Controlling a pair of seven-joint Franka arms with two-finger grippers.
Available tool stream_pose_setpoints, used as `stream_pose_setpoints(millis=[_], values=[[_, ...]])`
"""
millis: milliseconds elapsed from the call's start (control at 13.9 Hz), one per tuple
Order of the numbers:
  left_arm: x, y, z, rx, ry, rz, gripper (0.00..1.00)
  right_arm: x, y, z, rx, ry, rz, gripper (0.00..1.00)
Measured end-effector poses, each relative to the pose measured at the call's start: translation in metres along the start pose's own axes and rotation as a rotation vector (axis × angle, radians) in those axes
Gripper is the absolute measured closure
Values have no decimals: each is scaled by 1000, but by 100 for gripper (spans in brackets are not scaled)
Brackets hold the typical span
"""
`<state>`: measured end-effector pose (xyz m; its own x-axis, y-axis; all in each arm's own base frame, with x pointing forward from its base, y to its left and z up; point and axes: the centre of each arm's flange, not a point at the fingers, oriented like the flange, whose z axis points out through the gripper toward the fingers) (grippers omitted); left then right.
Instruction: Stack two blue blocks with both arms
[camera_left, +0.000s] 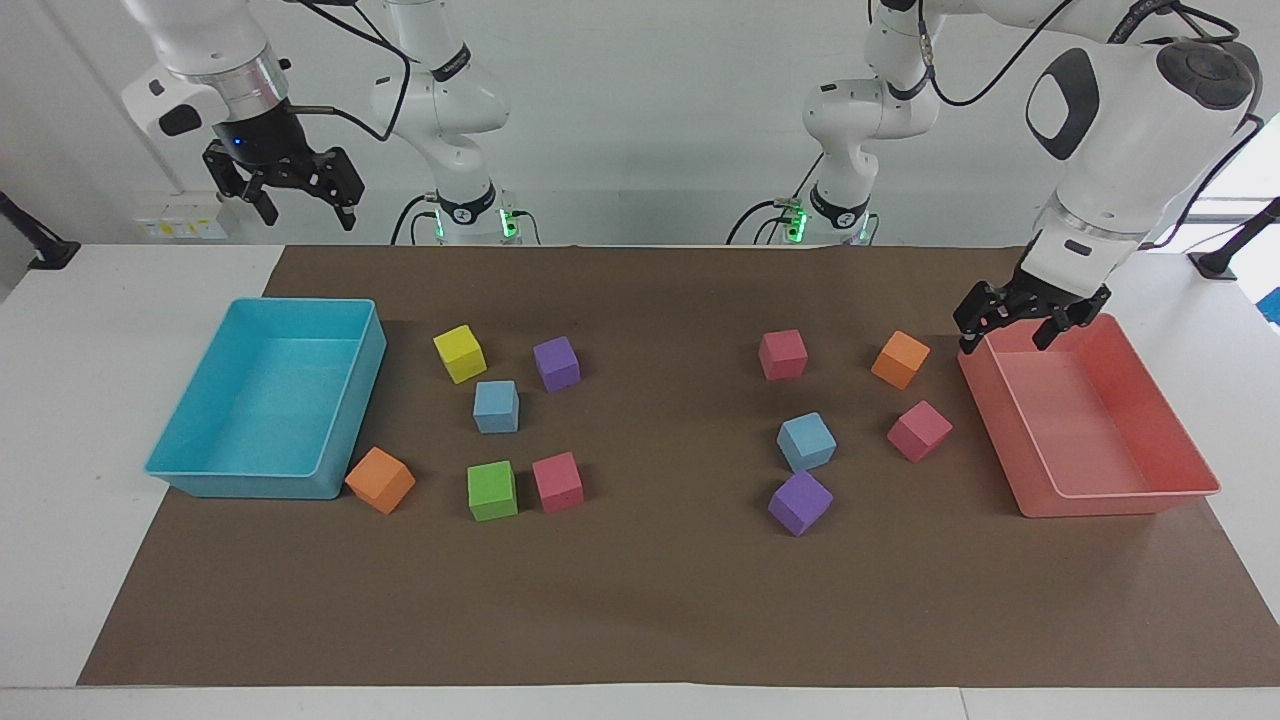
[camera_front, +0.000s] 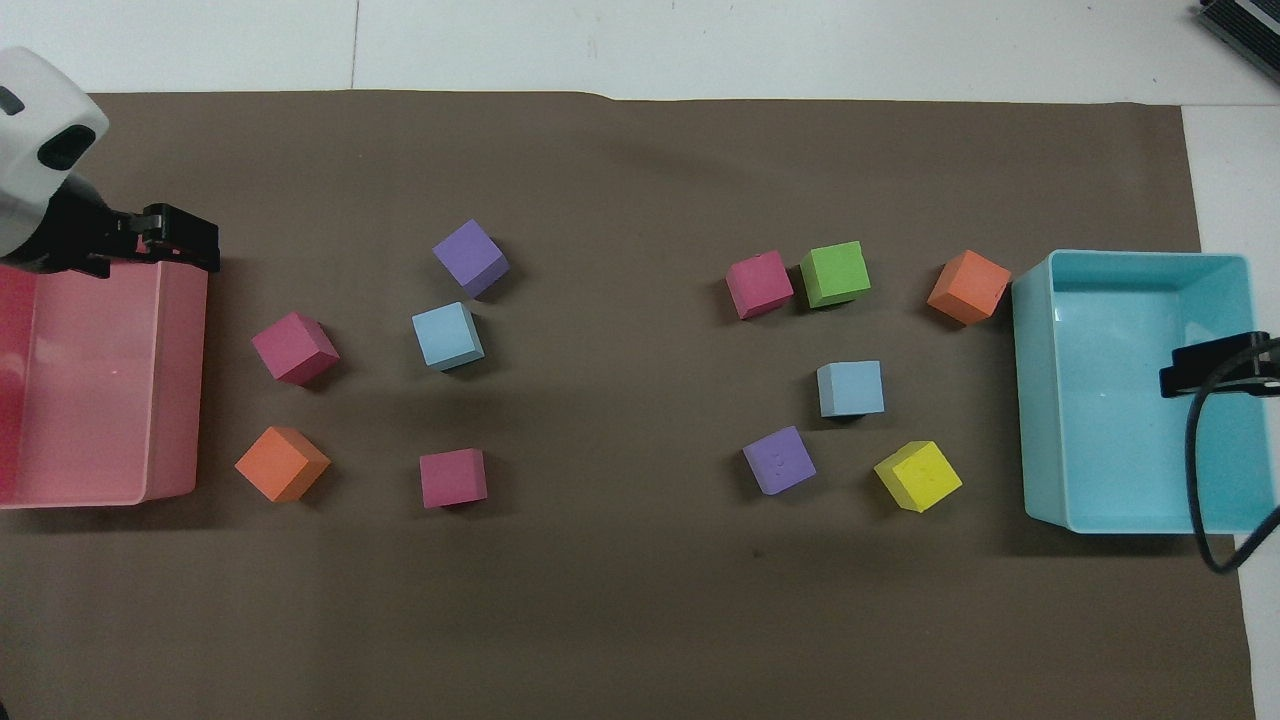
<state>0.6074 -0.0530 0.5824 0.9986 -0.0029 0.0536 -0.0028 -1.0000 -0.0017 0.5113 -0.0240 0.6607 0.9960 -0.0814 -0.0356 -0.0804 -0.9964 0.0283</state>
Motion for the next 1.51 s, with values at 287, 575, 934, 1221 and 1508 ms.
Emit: stream_pose_setpoints(millis=[287, 575, 934, 1221, 1508], values=[[0, 0, 0, 0, 0, 0, 0, 0, 0, 0, 0, 0, 0, 0], [0, 0, 0, 0, 0, 0, 0, 0, 0, 0, 0, 0, 0, 0], [0, 0, 0, 0, 0, 0, 0, 1, -1, 1, 0, 5, -2, 0], [0, 0, 0, 0, 0, 0, 0, -1, -12, 11, 16, -2, 18, 0], [0, 0, 0, 0, 0, 0, 0, 8, -43, 40, 45, 29, -16, 0]])
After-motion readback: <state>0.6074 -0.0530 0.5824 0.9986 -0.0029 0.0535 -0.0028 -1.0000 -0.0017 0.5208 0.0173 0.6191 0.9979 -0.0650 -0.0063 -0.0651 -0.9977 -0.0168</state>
